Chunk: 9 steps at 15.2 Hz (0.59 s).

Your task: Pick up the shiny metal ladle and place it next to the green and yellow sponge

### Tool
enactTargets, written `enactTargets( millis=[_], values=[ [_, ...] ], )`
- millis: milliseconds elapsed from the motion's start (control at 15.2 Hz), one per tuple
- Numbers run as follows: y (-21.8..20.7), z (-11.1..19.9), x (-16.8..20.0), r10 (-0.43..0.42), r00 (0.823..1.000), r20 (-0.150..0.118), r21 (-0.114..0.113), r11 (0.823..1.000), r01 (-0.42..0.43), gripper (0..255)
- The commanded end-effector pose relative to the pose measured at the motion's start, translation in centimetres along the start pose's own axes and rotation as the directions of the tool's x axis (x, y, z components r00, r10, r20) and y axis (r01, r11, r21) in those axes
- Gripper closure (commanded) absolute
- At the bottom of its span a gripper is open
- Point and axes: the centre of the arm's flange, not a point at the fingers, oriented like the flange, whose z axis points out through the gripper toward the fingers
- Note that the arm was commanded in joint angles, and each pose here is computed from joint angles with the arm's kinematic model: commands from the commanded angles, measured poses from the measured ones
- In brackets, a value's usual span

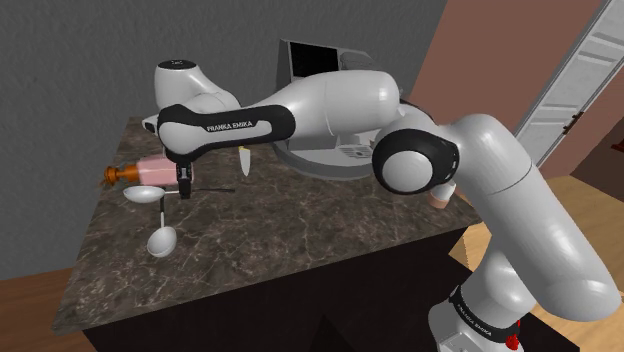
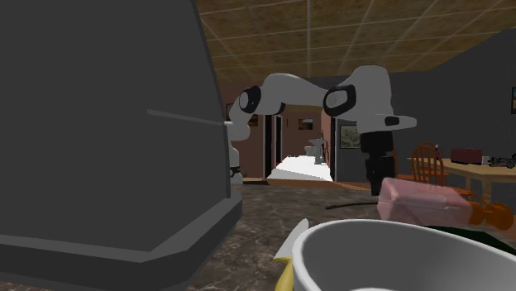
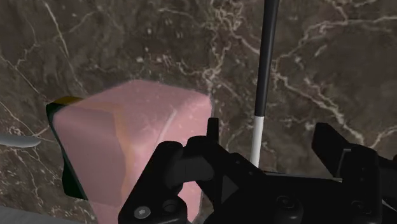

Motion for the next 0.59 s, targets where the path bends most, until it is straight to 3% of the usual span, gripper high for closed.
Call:
enactTargets(
  millis=[0,132,396,528],
  values=[
    [0.5,2.3,-1.3,0.011,0.999,0.035,0.014,1.0,-0.011,0],
    [-0.1,1.9,-0.5,0.011,0.999,0.035,0.013,1.0,-0.011,0],
    [0.0,-3.1,-0.4,0.011,0.999,0.035,0.013,1.0,-0.011,0],
    [0.0,-3.1,-0.4,0.011,0.999,0.035,0.013,1.0,-0.011,0]
  ],
)
